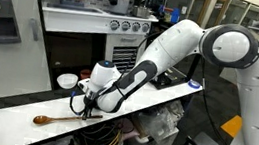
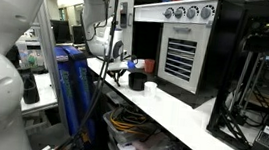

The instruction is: Use the spoon to stir the contents of the black cup

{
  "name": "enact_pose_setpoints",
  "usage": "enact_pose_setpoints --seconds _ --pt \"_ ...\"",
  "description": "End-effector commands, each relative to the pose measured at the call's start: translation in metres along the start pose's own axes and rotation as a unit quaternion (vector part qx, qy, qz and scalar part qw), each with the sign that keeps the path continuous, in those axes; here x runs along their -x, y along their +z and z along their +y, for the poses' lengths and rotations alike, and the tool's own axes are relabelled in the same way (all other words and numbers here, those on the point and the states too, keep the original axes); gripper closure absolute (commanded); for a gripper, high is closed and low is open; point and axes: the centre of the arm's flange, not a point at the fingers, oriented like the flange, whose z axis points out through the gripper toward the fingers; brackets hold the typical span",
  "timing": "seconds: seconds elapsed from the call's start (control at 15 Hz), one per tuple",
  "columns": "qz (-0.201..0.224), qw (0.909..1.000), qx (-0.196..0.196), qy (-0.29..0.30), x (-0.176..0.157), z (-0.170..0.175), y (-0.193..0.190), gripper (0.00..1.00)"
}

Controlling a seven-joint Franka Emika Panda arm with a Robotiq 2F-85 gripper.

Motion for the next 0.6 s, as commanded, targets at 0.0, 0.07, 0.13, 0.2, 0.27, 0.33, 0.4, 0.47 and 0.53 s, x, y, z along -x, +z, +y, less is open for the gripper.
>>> enact_pose_setpoints --seconds 0.0,0.07,0.13,0.2,0.27,0.33,0.4,0.47,0.53 --pt "0.008 0.9999 0.006 -0.011 0.001 0.008 0.002 0.96" --pt "0.008 0.9999 0.007 -0.012 0.000 0.008 0.002 0.96" --pt "0.009 0.9999 0.008 -0.013 0.000 0.009 0.003 0.96" --pt "0.008 0.9998 0.007 -0.014 0.000 0.009 0.004 0.96" --pt "0.007 0.9998 0.007 -0.015 0.000 0.009 0.006 0.96" --pt "0.005 0.9998 0.006 -0.016 0.001 0.008 0.008 0.96" --pt "0.004 0.9998 0.005 -0.017 0.001 0.008 0.010 0.96" --pt "0.003 0.9998 0.003 -0.017 0.002 0.007 0.012 0.96" --pt "0.001 0.9998 0.002 -0.017 0.003 0.007 0.014 0.96"
